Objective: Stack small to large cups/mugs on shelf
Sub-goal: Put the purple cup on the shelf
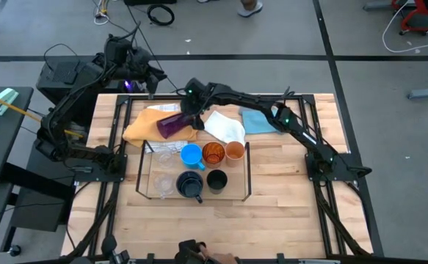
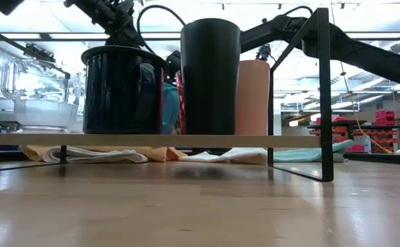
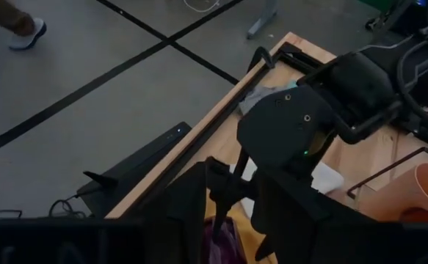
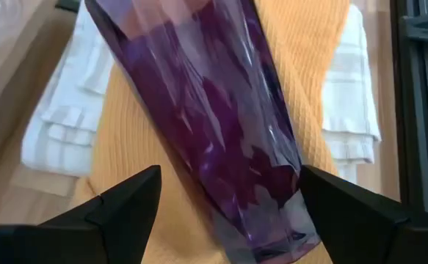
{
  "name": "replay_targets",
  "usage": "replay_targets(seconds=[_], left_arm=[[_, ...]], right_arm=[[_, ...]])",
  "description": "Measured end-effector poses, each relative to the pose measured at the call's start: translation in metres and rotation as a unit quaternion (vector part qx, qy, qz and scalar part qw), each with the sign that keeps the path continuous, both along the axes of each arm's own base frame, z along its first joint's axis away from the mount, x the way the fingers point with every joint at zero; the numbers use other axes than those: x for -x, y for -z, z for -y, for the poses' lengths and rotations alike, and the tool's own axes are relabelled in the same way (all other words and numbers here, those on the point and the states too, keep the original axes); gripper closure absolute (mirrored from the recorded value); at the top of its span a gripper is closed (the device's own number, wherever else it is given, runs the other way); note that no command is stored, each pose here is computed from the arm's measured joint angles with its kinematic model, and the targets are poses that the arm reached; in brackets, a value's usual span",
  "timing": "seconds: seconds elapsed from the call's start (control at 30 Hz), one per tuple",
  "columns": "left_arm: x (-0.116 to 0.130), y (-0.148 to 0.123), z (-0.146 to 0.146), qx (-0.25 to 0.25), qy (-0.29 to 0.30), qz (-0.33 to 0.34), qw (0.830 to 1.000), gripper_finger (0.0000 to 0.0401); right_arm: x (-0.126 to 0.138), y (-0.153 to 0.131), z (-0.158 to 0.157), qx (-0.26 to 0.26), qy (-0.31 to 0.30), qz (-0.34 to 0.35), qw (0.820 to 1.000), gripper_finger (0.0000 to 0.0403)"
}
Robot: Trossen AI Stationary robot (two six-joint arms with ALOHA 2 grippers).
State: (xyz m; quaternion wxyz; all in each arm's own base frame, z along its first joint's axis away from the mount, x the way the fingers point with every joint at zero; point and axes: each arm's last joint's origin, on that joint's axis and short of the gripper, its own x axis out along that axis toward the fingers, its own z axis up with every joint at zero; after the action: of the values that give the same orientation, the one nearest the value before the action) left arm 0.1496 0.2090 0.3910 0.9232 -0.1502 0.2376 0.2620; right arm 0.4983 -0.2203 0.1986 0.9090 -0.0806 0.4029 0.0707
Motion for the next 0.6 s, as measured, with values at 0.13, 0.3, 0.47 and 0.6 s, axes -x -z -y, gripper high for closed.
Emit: replay_targets(seconds=[0.13, 0.3, 0.47, 0.6], left_arm=[[0.001, 0.001, 0.001, 0.006, 0.001, -0.005, 1.0, 0.0267], [0.001, 0.001, 0.001, 0.005, 0.001, -0.005, 1.0, 0.0274], [0.001, 0.001, 0.001, 0.005, 0.001, -0.005, 1.0, 0.028], [0.001, 0.001, 0.001, 0.006, 0.0, -0.004, 1.0, 0.0277]], right_arm=[[0.001, 0.0, 0.002, 0.004, 0.0, 0.0, 1.0, 0.007], [0.003, 0.001, 0.005, 0.003, 0.003, -0.004, 1.0, 0.007], [0.003, 0.011, 0.004, -0.007, 0.002, -0.023, 1.0, 0.0066], [0.003, 0.011, 0.001, -0.021, 0.012, -0.035, 0.999, 0.006]])
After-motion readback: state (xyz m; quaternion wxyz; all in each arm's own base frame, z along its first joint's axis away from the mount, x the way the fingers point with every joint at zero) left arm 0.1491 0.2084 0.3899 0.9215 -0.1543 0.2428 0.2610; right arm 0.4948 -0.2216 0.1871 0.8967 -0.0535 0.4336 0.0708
